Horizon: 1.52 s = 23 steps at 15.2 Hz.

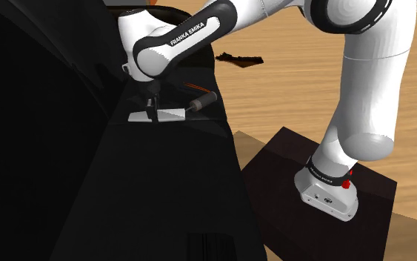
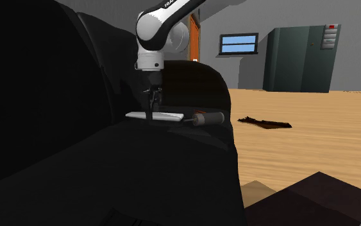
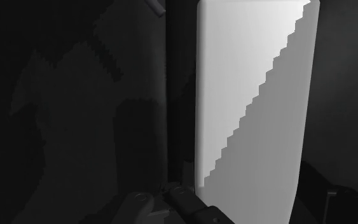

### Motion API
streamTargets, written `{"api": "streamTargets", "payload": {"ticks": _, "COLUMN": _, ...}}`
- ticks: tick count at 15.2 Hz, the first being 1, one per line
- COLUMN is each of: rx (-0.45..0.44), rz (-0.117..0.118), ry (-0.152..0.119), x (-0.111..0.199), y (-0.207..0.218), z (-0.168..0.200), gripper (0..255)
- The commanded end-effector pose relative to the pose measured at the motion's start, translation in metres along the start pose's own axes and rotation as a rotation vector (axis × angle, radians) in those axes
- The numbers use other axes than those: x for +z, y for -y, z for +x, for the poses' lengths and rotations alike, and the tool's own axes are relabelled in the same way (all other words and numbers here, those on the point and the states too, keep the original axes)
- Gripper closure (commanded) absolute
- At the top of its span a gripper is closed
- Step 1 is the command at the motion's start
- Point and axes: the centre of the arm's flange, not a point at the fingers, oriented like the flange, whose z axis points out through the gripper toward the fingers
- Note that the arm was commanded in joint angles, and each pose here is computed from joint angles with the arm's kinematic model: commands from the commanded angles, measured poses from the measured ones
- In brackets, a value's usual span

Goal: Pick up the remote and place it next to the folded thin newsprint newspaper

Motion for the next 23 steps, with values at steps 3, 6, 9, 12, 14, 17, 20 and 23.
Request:
{"api": "streamTargets", "payload": {"ticks": 3, "rx": 0.0, "rz": 0.0, "ry": 0.0, "x": -0.022, "y": 0.001, "z": 0.001, "gripper": 255}}
{"api": "streamTargets", "payload": {"ticks": 6, "rx": 0.0, "rz": 0.0, "ry": 0.0, "x": -0.037, "y": 0.001, "z": 0.001, "gripper": 255}}
{"api": "streamTargets", "payload": {"ticks": 9, "rx": 0.0, "rz": 0.0, "ry": 0.0, "x": -0.053, "y": 0.001, "z": 0.001, "gripper": 255}}
{"api": "streamTargets", "payload": {"ticks": 12, "rx": 0.0, "rz": 0.0, "ry": 0.0, "x": -0.056, "y": 0.025, "z": -0.009, "gripper": 255}}
{"api": "streamTargets", "payload": {"ticks": 14, "rx": 0.0, "rz": 0.0, "ry": 0.0, "x": -0.056, "y": 0.05, "z": -0.018, "gripper": 255}}
{"api": "streamTargets", "payload": {"ticks": 17, "rx": 0.0, "rz": 0.0, "ry": 0.0, "x": -0.057, "y": 0.087, "z": -0.032, "gripper": 255}}
{"api": "streamTargets", "payload": {"ticks": 20, "rx": 0.0, "rz": 0.0, "ry": 0.0, "x": -0.057, "y": 0.124, "z": -0.047, "gripper": 255}}
{"api": "streamTargets", "payload": {"ticks": 23, "rx": 0.0, "rz": 0.0, "ry": 0.0, "x": -0.057, "y": 0.161, "z": -0.061, "gripper": 255}}
